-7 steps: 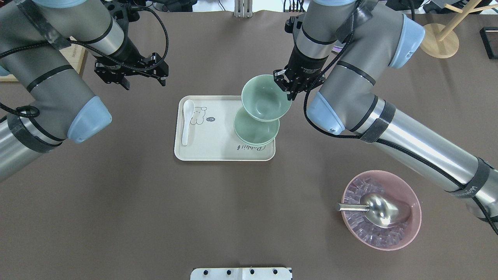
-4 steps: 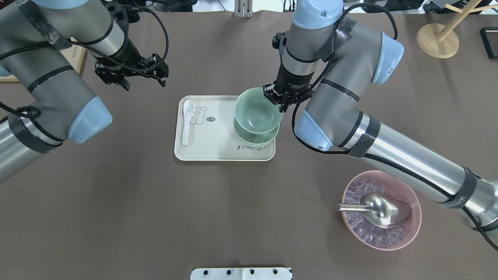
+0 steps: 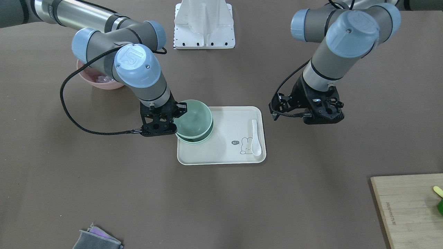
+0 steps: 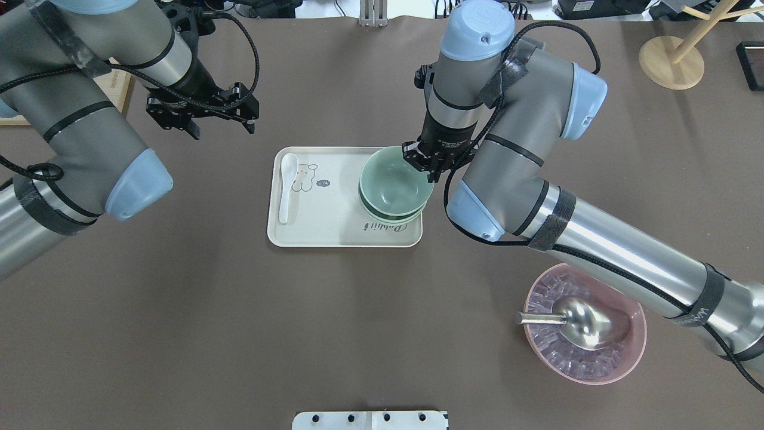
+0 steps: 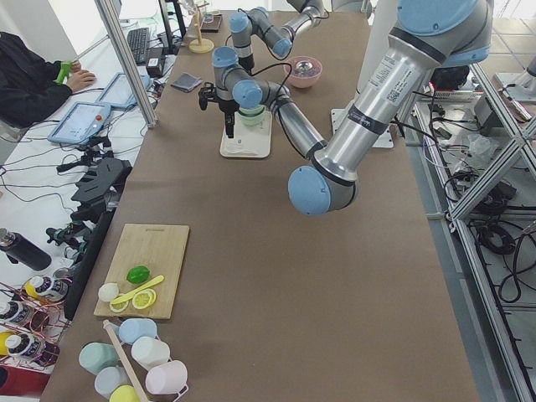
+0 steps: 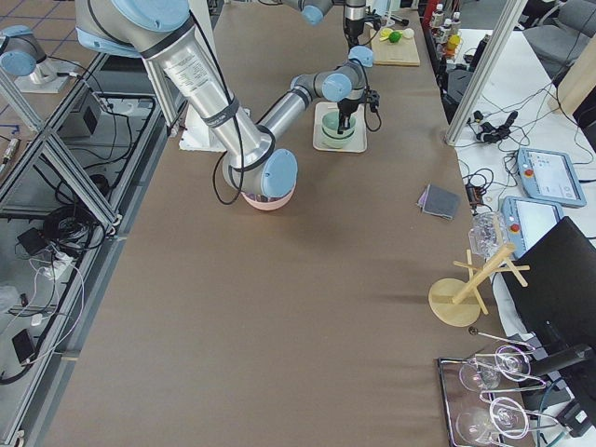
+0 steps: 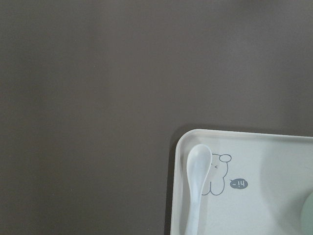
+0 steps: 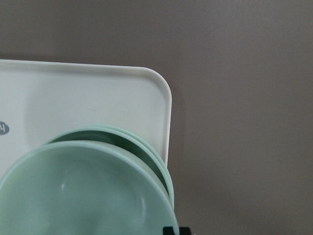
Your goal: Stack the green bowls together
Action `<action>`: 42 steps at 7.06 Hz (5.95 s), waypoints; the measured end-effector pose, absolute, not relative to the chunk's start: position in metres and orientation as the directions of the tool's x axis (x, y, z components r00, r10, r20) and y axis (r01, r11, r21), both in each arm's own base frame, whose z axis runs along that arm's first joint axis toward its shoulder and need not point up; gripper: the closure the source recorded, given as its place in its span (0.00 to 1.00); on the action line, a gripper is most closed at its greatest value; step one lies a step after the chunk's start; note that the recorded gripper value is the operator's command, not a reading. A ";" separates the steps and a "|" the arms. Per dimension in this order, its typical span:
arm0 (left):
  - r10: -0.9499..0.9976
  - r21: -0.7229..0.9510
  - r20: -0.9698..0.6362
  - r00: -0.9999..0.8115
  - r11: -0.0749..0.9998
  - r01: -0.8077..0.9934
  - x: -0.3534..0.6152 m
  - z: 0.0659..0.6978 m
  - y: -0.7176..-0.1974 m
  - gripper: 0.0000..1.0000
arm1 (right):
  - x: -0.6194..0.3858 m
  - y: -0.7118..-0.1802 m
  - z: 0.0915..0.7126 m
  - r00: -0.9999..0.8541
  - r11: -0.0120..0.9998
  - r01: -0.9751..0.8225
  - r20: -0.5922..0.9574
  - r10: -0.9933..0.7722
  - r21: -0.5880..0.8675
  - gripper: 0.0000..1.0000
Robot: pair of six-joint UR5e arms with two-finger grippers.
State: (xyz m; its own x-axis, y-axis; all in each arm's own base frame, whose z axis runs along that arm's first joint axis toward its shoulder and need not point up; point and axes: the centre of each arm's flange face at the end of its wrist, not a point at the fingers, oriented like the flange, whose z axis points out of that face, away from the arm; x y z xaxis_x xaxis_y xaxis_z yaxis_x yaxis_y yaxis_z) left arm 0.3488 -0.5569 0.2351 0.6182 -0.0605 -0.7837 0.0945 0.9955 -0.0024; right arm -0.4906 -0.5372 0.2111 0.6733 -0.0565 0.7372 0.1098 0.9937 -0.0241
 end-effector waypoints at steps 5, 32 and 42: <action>-0.064 -0.007 -0.782 0.620 0.996 0.094 0.351 0.237 -0.557 0.02 | -0.498 -0.537 0.217 0.675 0.993 0.116 0.735 -0.059 -0.027 1.00; -0.057 0.012 -0.749 0.660 0.995 0.100 0.311 0.245 -0.578 0.02 | -0.419 -0.562 0.202 0.663 0.998 0.027 0.749 0.025 -0.058 0.00; -0.072 0.016 -0.712 0.698 0.993 0.118 0.044 0.474 -0.572 0.02 | 0.028 -0.548 0.605 0.751 0.995 0.064 0.661 0.002 -0.076 0.00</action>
State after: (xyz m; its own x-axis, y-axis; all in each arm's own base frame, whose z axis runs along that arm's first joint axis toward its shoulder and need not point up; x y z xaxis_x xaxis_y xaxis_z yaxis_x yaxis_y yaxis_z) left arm 0.0443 -0.5720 0.4736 0.6984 -0.0718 -0.7121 0.1183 0.9928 0.0160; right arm 0.0276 -0.5481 0.6054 0.7507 0.0023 0.6606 0.0640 0.9950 -0.0763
